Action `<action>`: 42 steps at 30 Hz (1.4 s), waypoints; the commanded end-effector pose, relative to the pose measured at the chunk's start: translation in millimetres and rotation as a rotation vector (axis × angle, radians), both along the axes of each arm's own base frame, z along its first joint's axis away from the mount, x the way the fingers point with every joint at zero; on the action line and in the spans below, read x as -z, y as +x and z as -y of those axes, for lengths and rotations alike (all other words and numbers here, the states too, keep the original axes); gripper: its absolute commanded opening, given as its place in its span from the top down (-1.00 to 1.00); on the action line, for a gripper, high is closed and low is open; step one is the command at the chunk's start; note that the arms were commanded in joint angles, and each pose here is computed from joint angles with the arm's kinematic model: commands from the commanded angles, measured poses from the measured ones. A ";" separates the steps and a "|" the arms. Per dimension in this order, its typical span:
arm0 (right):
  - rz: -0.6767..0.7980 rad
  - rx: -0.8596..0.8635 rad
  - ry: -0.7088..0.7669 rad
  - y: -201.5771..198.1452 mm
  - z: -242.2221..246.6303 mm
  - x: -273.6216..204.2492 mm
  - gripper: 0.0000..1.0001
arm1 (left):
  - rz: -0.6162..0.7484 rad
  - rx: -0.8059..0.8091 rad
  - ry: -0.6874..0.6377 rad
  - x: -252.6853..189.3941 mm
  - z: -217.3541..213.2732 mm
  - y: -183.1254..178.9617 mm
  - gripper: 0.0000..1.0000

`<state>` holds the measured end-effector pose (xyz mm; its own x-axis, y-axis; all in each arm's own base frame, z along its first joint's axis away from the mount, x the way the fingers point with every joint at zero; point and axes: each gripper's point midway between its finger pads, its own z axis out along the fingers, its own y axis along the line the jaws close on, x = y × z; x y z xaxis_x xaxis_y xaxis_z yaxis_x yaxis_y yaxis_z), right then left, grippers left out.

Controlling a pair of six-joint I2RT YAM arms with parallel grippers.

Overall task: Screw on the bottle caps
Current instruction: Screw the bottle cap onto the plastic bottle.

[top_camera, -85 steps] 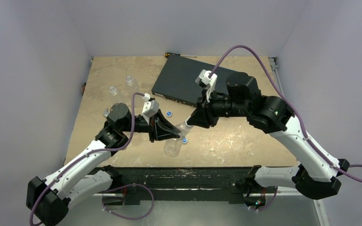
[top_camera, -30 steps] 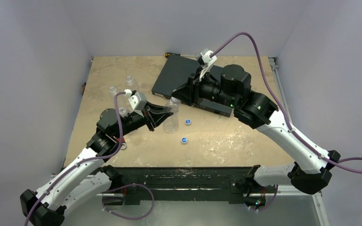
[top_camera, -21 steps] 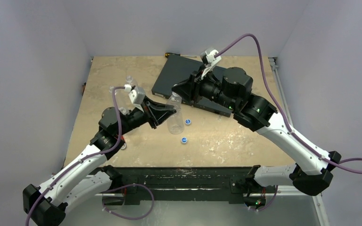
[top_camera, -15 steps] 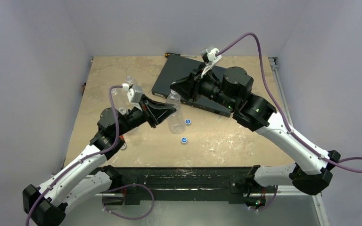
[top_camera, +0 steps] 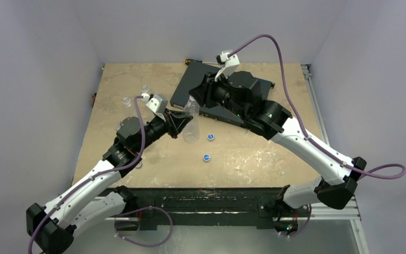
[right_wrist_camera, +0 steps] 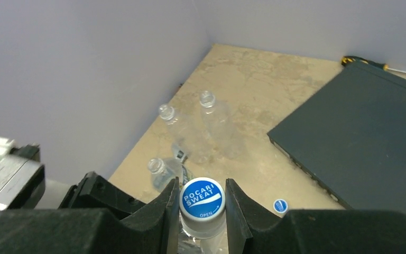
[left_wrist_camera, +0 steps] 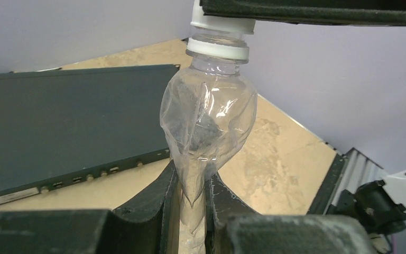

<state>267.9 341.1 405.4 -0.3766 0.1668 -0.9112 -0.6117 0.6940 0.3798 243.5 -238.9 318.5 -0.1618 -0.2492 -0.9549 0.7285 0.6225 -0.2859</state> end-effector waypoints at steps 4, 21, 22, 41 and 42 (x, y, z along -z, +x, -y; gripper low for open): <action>-0.273 0.095 -0.166 -20.7 -9.2 82.1 1.00 | 0.232 -0.306 -0.149 -83.0 -16.3 45.1 1.00; -0.247 0.391 -0.252 24.4 5.7 88.4 1.00 | 0.215 -0.358 -0.100 -49.6 25.6 67.6 1.00; -0.242 0.395 -0.250 25.3 5.9 85.1 0.99 | 0.212 -0.352 -0.088 -45.3 25.9 66.8 1.00; -0.112 0.337 -0.082 12.7 23.4 -19.2 -0.72 | 0.109 -0.246 0.021 28.0 20.1 37.6 1.00; -0.103 0.332 -0.078 10.8 26.1 -22.7 -0.78 | 0.112 -0.240 0.024 28.8 19.9 36.1 1.00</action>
<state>291.8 332.1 383.4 -0.4545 0.1704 -0.8743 -0.2609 0.9130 0.3136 288.4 -257.4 278.3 -0.0191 -0.2119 -0.9771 0.5433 0.8182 -0.1880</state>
